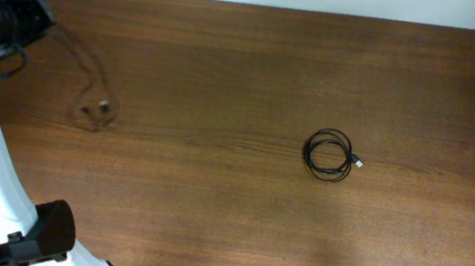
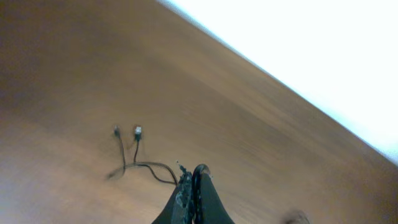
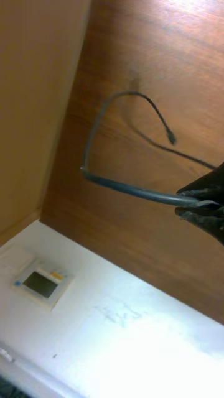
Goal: Untangle cables
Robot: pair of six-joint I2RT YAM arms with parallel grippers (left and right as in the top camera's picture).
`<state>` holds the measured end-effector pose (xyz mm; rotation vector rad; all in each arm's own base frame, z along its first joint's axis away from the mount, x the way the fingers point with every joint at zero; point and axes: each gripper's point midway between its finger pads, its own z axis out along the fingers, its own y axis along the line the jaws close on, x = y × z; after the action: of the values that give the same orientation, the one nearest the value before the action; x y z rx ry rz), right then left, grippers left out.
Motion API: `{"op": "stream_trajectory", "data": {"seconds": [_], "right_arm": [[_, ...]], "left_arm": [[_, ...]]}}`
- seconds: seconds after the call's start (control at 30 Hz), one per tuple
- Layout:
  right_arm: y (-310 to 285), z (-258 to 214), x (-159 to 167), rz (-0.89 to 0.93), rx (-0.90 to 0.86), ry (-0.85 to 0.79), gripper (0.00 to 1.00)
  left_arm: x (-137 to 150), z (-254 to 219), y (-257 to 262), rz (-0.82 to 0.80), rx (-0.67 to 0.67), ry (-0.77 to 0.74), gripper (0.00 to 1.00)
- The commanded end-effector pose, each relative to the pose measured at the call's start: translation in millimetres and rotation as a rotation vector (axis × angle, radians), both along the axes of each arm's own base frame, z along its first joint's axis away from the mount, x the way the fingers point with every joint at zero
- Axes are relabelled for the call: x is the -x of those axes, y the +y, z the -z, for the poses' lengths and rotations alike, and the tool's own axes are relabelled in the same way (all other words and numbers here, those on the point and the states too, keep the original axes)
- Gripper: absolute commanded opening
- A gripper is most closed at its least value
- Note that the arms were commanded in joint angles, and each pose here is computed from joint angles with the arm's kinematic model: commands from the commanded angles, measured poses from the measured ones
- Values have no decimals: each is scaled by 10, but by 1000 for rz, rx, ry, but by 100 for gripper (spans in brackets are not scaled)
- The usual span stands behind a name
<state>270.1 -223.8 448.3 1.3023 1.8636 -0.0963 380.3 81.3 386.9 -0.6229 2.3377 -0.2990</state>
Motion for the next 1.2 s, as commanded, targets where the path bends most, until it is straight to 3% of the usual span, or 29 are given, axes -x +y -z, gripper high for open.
{"op": "stream_trajectory", "data": {"seconds": [0.0, 0.3, 0.67, 0.87, 1.17], "right_arm": [[30, 43, 12, 4, -19, 13, 4], [107, 188, -19, -35, -78, 46, 4], [97, 640, -111, -52, -195, 152, 4], [195, 993, -179, -95, -318, 215, 4], [1049, 1543, -651, -594, -438, 303, 4]], "left_arm": [[-38, -407, -824, 520, 91, -245, 0], [-426, -535, -1419, 703, -8, -384, 0], [-1120, 66, -1419, 698, -9, -315, 0], [-1301, 342, -1352, 672, -16, -261, 0], [-1326, 438, -1256, 631, -53, -221, 0]]}}
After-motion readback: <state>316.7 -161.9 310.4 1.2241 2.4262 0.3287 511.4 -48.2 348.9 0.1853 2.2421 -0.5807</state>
